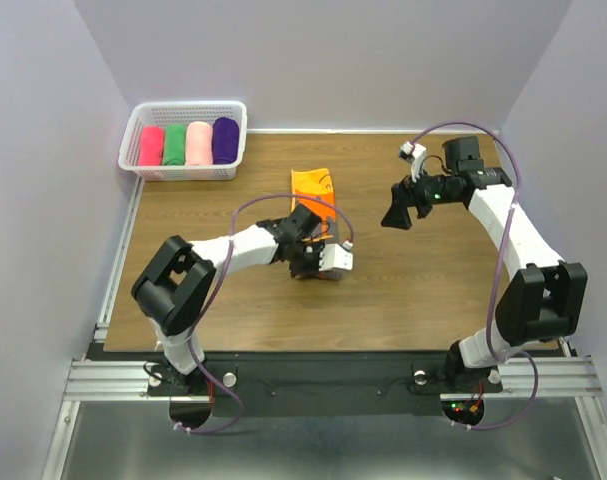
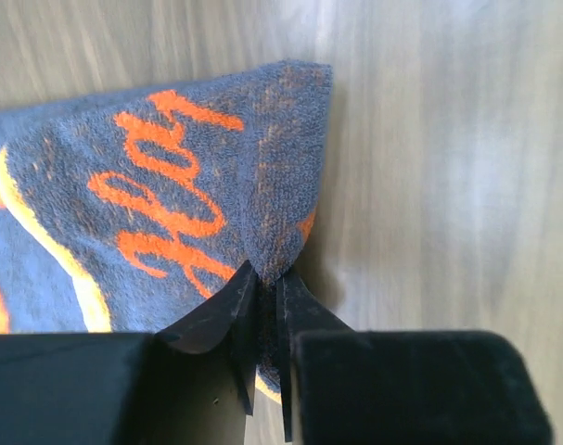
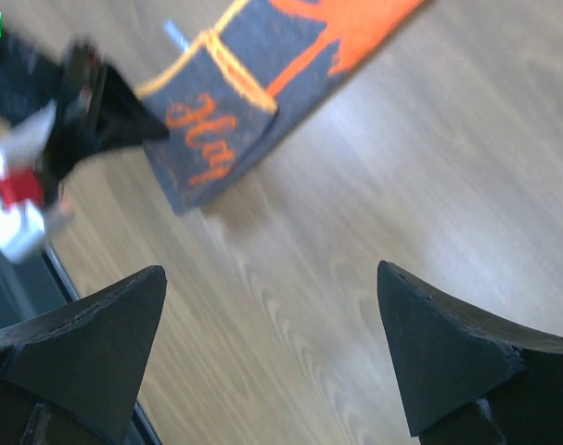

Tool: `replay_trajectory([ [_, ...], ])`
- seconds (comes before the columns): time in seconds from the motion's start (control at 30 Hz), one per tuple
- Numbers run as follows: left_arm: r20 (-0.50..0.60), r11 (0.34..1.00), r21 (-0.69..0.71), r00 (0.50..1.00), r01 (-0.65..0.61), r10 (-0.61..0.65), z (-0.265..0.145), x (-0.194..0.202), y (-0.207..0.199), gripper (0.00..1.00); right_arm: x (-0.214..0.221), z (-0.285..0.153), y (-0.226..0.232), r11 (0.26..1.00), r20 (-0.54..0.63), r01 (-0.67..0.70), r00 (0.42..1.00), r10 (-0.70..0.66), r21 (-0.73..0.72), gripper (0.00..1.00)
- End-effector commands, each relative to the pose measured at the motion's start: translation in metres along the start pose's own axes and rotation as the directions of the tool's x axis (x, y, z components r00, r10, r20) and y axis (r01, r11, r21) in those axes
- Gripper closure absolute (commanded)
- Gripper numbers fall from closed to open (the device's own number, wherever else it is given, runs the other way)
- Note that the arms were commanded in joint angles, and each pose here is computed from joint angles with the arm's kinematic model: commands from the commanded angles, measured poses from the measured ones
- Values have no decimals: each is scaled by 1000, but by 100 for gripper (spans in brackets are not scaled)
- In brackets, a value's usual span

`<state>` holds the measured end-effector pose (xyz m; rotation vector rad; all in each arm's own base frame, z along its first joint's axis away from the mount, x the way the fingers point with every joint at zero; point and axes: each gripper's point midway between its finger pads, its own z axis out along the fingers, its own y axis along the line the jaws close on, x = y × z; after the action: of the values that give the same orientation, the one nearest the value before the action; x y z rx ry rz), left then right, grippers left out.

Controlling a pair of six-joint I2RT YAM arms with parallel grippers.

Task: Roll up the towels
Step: Roll the towel

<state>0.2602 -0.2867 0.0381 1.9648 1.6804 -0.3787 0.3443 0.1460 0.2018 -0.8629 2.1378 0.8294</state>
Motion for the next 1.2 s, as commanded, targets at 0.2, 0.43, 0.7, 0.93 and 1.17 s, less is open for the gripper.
replay_trajectory([
  [0.2, -24, 747, 596, 937, 293, -348, -2, 1, -62, 83, 105, -34, 82, 950, -265, 284, 914, -308, -126, 2],
  [0.43, -74, 613, 688, 878, 388, -473, 3, 8, -44, 81, 112, 7, 107, 877, -288, 466, 829, -479, -119, 4],
  [0.7, -144, 569, 675, 841, 469, -522, 25, 25, -30, 81, 83, 77, 119, 815, -284, 576, 773, -567, -60, 5],
  [0.93, -164, 565, 665, 834, 488, -527, 29, 28, -27, 80, 72, 136, 141, 788, -277, 615, 754, -596, -23, 4],
  [1.17, -165, 568, 660, 832, 492, -529, 31, 30, -23, 77, 84, 162, 136, 765, -275, 643, 728, -627, -43, 11],
])
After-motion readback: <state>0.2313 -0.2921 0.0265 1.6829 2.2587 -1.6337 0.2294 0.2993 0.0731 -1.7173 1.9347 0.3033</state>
